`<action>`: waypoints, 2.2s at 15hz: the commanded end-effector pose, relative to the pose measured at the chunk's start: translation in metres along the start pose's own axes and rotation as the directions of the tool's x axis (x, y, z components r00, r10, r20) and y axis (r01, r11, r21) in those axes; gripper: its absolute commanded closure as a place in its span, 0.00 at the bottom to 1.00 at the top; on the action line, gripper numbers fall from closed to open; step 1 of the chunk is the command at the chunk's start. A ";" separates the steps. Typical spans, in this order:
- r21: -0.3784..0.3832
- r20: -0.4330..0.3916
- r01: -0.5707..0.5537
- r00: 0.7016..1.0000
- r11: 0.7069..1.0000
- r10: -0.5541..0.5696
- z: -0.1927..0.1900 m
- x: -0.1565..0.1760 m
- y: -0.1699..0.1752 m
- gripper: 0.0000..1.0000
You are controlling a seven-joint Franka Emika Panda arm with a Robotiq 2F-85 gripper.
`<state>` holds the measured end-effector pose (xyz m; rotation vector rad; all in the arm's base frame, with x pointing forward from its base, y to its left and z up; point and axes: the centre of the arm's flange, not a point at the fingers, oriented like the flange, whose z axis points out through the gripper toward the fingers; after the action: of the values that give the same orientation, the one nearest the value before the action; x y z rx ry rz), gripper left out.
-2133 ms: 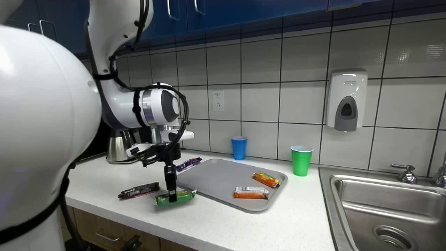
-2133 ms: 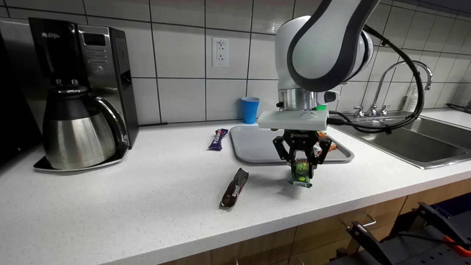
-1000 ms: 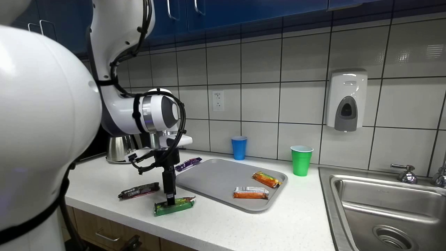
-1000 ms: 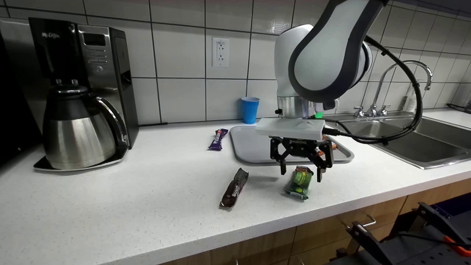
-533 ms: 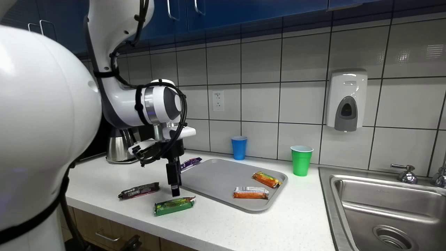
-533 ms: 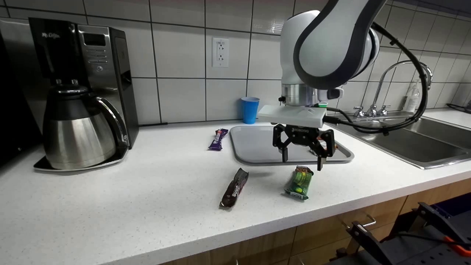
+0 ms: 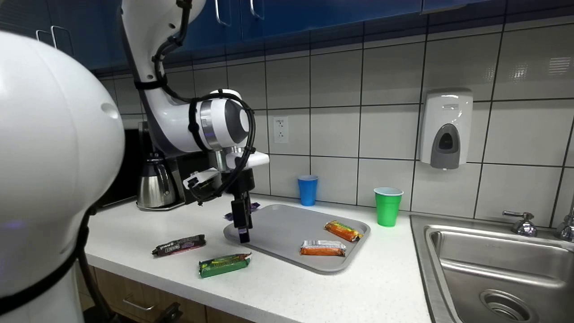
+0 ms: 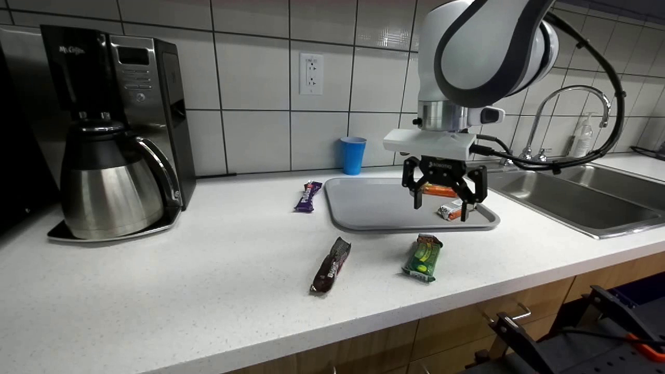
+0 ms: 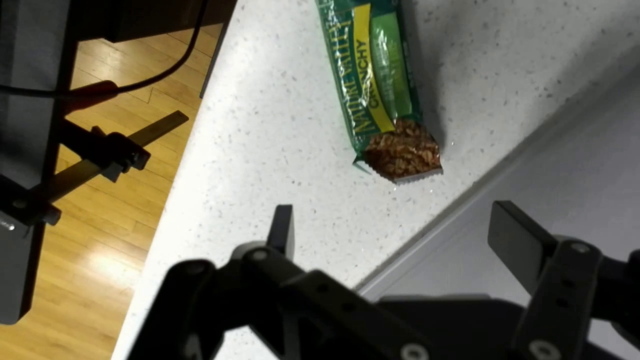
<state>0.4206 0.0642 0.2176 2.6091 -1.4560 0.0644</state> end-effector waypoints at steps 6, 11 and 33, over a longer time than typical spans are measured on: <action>-0.007 -0.042 -0.078 0.996 0.997 0.078 -0.002 0.060 0.021 0.00; 0.002 -0.067 -0.117 0.991 0.993 0.117 0.000 0.096 0.025 0.00; -0.014 -0.101 -0.202 0.975 0.979 0.200 0.062 0.185 -0.013 0.00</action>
<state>0.5104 -0.0874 0.1832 2.3856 -1.6733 0.1802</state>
